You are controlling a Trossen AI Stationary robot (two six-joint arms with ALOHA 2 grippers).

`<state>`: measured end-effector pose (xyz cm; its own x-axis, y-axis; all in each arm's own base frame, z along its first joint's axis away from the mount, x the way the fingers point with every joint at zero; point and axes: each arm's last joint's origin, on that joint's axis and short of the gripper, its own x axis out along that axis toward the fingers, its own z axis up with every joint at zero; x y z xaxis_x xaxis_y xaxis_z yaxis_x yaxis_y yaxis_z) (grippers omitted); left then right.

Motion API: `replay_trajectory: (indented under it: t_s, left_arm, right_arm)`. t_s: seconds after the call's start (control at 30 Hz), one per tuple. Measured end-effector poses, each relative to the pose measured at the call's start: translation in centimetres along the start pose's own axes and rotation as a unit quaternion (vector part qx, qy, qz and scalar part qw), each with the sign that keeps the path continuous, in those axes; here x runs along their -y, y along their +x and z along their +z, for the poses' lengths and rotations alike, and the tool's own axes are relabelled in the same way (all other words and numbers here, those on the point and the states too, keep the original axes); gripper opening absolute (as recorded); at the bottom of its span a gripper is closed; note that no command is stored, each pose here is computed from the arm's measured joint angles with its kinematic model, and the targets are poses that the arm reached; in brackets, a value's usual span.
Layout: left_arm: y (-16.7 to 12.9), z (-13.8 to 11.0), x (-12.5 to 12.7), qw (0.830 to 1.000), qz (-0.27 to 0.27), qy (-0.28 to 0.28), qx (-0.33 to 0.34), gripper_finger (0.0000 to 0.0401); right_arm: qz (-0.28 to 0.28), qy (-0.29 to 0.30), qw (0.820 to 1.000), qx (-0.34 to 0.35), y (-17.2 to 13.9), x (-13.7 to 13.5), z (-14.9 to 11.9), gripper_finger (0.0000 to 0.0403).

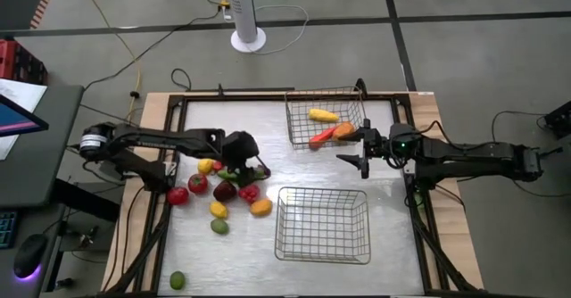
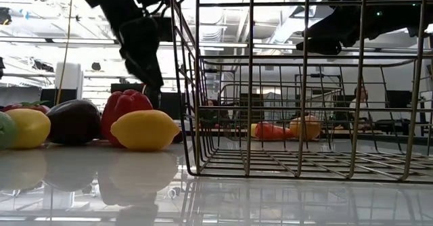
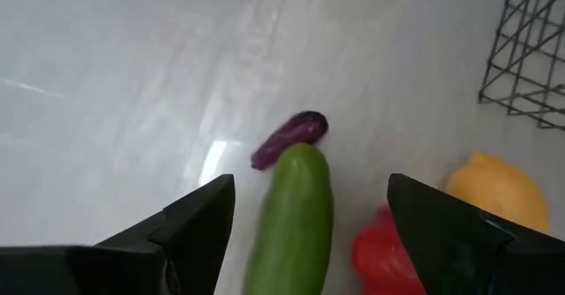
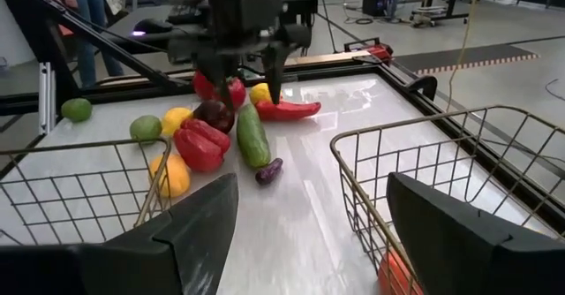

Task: Sort produce into baskets
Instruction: Put the green cucumber into the top wire basket

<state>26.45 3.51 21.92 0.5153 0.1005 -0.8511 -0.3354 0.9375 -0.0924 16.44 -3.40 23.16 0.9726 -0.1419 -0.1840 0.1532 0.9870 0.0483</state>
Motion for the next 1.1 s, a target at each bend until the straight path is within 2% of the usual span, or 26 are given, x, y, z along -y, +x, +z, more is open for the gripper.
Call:
replay_trajectory:
  t_s: [0.17,0.47,0.7,0.83,1.03,1.1]
  left_arm:
    - [1.1,0.0,0.0,1.0,-0.002,-0.02,0.009,0.0284]
    - [5.4,-0.8,0.1,0.998,-0.001,-0.012,-0.066,0.0283]
    - [6.6,-1.3,0.0,0.996,0.011,-0.004,-0.09,0.0279]
    - [6.5,-1.3,-0.1,0.996,0.024,0.007,-0.089,0.0246]
    - [6.4,-1.5,-0.4,0.994,0.05,0.024,-0.099,0.0153]
    - [6.2,-1.4,-0.6,0.994,0.053,0.02,-0.098,0.014]
  right_arm:
    - [0.0,0.001,1.0,0.002,0.0,0.0,0.0,0.0315]
    - [0.013,0.0,1.0,0.002,0.0,-0.4,0.0,0.0315]
    - [0.011,0.0,1.0,0.004,0.0,-0.4,0.1,0.0315]
    - [0.011,0.0,1.0,0.004,0.0,-0.4,0.1,0.0315]
    - [0.011,0.0,1.0,0.005,0.0,-0.4,0.1,0.0315]
    - [0.011,0.0,1.0,0.005,0.0,-0.4,0.1,0.0315]
